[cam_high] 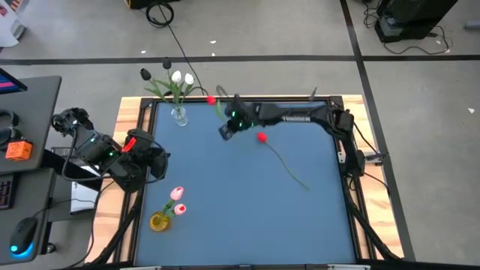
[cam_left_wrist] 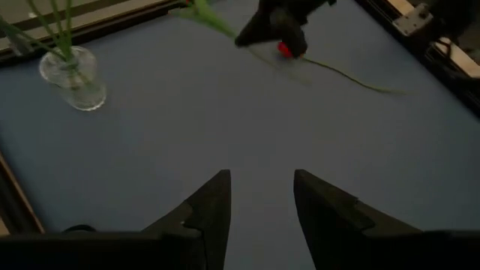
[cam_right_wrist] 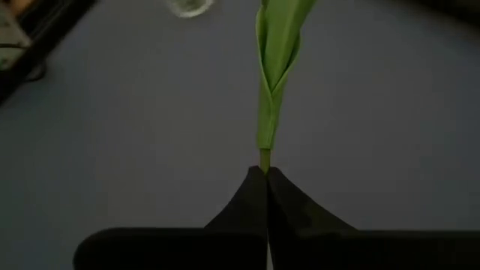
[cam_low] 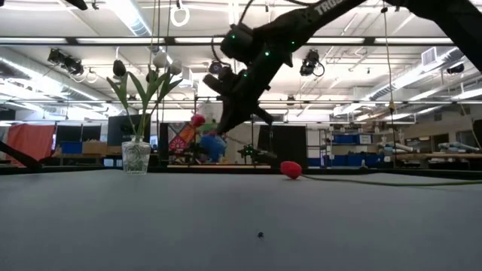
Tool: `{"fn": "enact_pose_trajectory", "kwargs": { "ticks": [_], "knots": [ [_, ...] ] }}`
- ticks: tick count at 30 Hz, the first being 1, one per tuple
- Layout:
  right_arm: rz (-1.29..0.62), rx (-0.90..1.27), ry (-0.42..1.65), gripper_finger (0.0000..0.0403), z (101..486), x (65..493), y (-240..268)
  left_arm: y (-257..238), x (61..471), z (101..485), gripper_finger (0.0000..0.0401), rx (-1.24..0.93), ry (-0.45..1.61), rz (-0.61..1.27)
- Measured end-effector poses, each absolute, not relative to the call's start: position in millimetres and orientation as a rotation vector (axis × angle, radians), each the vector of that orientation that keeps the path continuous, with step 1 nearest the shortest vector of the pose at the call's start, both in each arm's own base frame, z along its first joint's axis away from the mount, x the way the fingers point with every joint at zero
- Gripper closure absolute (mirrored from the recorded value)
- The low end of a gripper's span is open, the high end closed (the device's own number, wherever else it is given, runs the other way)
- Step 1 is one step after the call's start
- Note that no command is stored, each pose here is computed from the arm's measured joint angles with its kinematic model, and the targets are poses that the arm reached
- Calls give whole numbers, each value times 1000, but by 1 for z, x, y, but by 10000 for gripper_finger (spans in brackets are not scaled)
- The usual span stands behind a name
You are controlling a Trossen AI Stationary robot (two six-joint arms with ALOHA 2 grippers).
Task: Sort flowers into vase by color
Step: Put the top red tulip into the yellow vase
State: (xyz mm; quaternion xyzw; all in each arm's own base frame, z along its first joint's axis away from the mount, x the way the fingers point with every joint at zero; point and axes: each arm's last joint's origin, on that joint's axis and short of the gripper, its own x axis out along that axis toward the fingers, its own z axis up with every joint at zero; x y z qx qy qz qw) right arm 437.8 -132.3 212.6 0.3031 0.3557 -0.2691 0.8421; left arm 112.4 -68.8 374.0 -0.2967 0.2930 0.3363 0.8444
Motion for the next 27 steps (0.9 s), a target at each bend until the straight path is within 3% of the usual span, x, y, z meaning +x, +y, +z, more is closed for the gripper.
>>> {"fn": "enact_pose_trajectory", "kwargs": {
  "ticks": [11, 20, 27],
  "knots": [
    [-600, 709, 505, 403, 208, 461, -21, -74, 103, 376, 251, -567, 650, 608],
    [-685, 691, 237, 403, 244, 455, 34, -71, 97, 378, 251, -484, 670, 545],
    [-630, 658, 80, 402, 273, 447, 76, -73, 100, 385, 251, -382, 636, 414]
  ]
}}
